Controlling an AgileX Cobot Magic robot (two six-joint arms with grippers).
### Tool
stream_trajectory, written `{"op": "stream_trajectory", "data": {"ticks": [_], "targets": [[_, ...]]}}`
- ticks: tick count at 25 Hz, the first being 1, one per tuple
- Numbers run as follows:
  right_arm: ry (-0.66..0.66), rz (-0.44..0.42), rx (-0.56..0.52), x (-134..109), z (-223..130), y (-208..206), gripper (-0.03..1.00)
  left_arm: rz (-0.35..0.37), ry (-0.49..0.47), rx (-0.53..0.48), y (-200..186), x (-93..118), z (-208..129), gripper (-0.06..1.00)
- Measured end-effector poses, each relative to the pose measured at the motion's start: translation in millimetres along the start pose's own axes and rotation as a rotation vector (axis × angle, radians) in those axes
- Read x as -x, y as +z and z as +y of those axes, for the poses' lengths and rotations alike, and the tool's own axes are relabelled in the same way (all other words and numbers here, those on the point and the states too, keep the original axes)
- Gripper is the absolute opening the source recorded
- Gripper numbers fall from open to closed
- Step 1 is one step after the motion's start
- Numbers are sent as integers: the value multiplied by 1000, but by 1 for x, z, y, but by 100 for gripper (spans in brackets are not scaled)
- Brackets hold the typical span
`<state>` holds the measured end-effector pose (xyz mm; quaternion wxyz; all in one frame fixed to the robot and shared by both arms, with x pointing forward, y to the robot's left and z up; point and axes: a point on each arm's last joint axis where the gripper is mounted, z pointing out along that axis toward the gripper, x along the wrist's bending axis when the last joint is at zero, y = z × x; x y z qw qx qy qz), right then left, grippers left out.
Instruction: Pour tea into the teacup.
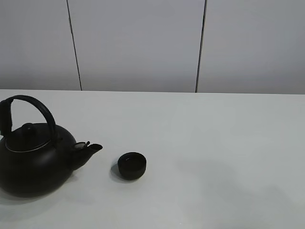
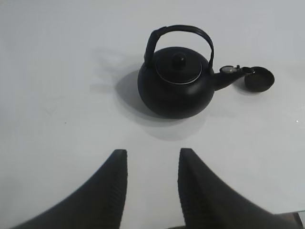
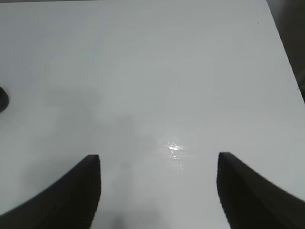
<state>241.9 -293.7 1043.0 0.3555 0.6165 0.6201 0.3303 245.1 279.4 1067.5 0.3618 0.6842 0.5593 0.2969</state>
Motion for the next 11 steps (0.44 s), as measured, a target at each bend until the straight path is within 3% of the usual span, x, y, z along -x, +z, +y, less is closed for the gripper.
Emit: {"op": "stream_trajectory", "data": {"ticks": [11], "targets": [[1, 1, 0, 0, 0, 0, 47, 38, 32, 63, 0, 3, -28, 27]]}}
